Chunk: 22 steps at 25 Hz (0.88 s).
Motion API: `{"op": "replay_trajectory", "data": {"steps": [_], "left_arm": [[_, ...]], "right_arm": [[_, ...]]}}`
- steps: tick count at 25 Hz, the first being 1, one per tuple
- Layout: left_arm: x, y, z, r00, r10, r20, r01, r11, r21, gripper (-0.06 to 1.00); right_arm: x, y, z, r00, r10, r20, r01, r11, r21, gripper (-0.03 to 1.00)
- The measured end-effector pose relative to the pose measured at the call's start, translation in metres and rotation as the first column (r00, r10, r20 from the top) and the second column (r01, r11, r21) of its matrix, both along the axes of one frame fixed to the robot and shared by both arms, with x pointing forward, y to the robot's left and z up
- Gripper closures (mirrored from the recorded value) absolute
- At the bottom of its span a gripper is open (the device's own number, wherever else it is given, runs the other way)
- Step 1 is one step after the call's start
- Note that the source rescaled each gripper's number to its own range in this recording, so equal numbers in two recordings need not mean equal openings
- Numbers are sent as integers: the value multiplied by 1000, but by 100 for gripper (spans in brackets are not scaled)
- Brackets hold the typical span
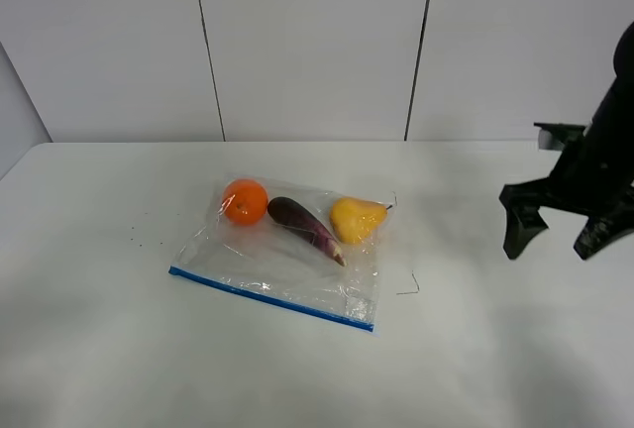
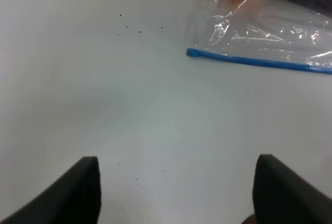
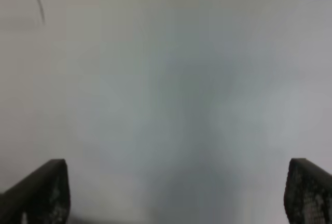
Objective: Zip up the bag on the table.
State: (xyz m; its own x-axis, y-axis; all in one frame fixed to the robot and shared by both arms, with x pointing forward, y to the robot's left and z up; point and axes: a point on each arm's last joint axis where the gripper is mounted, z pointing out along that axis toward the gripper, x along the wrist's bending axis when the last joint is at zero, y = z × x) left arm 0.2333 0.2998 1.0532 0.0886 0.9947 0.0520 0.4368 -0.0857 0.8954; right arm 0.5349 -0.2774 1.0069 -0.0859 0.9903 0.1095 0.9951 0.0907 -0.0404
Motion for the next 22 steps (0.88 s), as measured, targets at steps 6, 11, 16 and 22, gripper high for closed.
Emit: {"op": "replay_trajectory", "data": {"steps": [6,11,16,22], "left_arm": [[0,1,0,1000,4,0,-4,1000,6,7],[0,1,0,1000,4,0,-4,1000,6,7],[0,1,0,1000,6,0,-6,1000,9,7],[0,1,0,1000,6,1,-6,1000,9,7]], "right_arm": [[-93,-7,-11,998,16,-56,-18,999,-41,-1],[-150,-10,-6,984,8,176,-1,999,-39,-1],[-197,-12,16,885,1,465,12,1000,-25,-1],[-243,-14,42,680,-7,733,18,1000,-7,-1]]}}
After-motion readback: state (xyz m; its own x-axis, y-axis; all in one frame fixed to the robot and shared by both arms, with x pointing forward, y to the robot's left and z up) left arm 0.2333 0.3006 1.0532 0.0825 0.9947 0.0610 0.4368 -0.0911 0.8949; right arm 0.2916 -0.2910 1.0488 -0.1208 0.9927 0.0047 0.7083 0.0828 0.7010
